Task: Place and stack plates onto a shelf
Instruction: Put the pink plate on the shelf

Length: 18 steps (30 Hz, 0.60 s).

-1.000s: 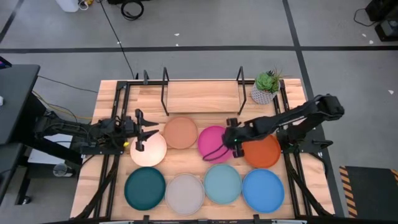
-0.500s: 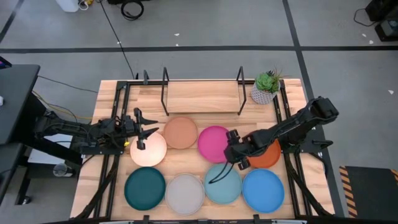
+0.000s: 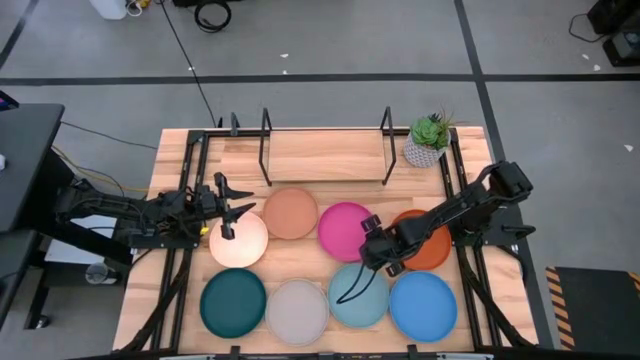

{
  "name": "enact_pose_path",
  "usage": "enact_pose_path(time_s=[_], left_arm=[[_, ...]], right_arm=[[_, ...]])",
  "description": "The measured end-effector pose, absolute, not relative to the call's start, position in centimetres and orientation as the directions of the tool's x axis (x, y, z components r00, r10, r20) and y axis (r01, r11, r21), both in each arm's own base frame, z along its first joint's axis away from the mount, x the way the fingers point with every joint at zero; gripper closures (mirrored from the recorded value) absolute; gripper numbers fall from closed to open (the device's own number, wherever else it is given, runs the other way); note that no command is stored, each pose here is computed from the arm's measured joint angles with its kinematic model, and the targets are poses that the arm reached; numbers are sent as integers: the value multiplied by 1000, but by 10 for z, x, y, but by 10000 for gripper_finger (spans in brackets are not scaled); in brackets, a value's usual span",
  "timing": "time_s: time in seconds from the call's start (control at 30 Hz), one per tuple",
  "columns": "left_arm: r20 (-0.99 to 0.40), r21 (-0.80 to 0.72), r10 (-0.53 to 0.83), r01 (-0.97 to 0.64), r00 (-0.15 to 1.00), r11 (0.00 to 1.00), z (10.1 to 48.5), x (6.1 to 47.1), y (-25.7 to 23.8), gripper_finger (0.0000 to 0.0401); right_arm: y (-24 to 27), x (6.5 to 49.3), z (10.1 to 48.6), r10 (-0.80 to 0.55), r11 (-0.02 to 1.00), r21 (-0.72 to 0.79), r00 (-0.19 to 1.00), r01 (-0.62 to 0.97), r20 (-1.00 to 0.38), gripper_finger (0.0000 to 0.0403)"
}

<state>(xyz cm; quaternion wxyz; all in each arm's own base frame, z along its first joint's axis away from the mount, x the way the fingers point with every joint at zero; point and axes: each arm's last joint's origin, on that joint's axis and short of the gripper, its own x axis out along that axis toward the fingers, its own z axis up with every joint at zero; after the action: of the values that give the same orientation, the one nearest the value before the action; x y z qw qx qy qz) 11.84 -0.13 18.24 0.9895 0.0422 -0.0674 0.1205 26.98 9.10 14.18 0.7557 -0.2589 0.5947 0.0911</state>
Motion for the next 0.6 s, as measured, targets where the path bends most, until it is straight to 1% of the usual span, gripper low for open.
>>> enact_pose_path(time_s=[0.13,0.27,0.43,0.5,0.6], left_arm=[[144,67,233,-244,962,967,182,118,-1,260],[144,67,233,-244,962,967,182,118,-1,260],[142,68,233,-244,962,967,182,118,-1,260],[140,69,232,-244,962,967,182,118,-1,260],[134,71,233,-243,963,967,181,119,-1,260]], right_arm=[[91,271,134,-196,841,-297,258,-451,-946,260],[91,271,133,-197,838,-298,255,-457,-947,303],[89,272,137,-228,814,-340,280,-470,-932,355],[89,272,137,-244,802,-359,286,-478,-927,369],[89,272,138,-246,797,-363,289,-483,-925,380]])
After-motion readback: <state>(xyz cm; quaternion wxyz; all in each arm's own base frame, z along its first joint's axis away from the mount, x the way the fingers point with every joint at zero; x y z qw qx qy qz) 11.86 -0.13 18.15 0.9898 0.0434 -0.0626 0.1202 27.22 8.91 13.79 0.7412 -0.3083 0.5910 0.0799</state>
